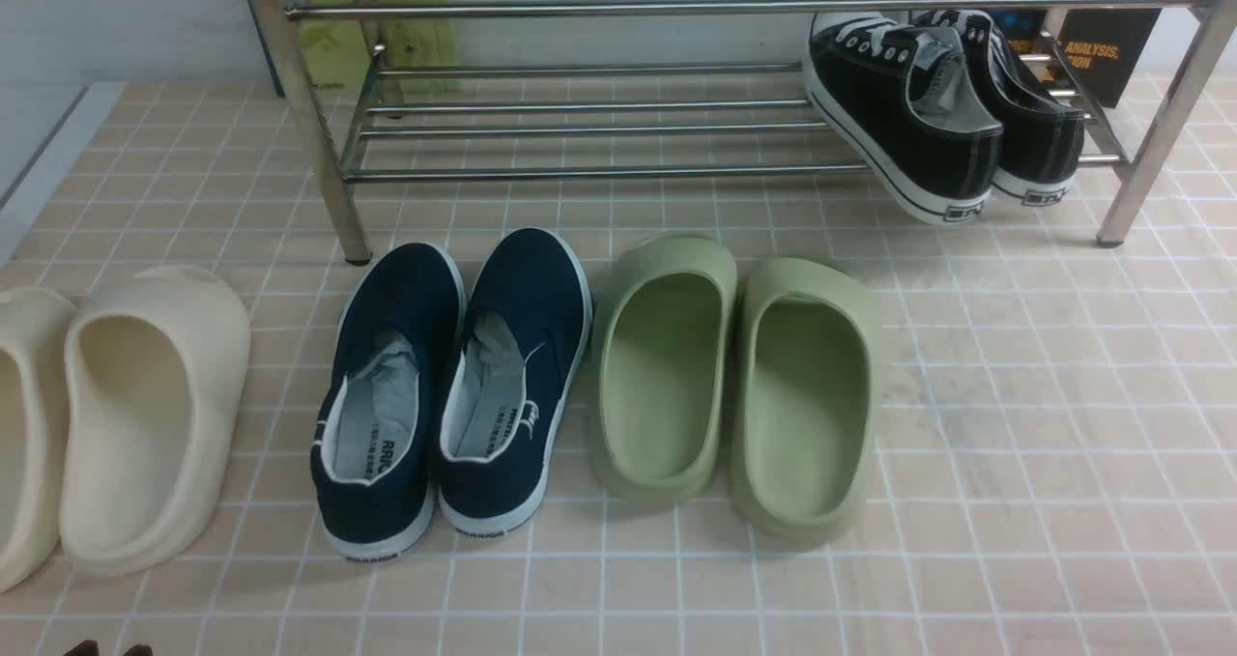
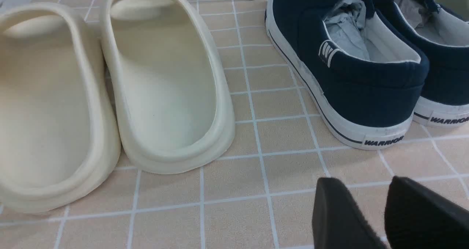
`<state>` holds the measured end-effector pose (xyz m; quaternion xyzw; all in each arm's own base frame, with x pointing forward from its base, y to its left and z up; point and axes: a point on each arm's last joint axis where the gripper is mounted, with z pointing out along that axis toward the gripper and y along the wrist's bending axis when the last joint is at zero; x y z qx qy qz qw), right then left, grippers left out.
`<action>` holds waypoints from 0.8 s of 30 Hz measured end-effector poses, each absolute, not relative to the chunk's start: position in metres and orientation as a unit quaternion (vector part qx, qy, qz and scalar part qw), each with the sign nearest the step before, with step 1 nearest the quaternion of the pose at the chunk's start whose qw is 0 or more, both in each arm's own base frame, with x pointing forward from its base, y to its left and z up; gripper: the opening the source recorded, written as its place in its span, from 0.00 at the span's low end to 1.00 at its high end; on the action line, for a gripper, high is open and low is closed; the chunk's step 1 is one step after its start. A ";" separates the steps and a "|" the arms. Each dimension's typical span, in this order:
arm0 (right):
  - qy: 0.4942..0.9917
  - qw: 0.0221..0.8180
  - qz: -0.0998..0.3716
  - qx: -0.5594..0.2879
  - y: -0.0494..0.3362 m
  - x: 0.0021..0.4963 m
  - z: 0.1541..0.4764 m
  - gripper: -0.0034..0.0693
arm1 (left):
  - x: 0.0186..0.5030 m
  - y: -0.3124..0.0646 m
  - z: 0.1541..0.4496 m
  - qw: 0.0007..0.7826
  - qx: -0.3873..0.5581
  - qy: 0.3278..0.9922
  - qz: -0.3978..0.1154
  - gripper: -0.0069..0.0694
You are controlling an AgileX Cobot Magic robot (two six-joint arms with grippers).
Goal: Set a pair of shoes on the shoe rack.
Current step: Use the left arm to grab the shoe closest to it
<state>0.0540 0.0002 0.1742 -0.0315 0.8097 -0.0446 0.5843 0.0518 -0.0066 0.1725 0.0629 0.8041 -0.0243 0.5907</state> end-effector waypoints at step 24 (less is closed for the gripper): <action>0.810 0.584 -0.045 -0.032 0.000 0.054 0.174 0.34 | 0.052 -0.007 0.172 0.591 0.064 0.804 -0.024 0.41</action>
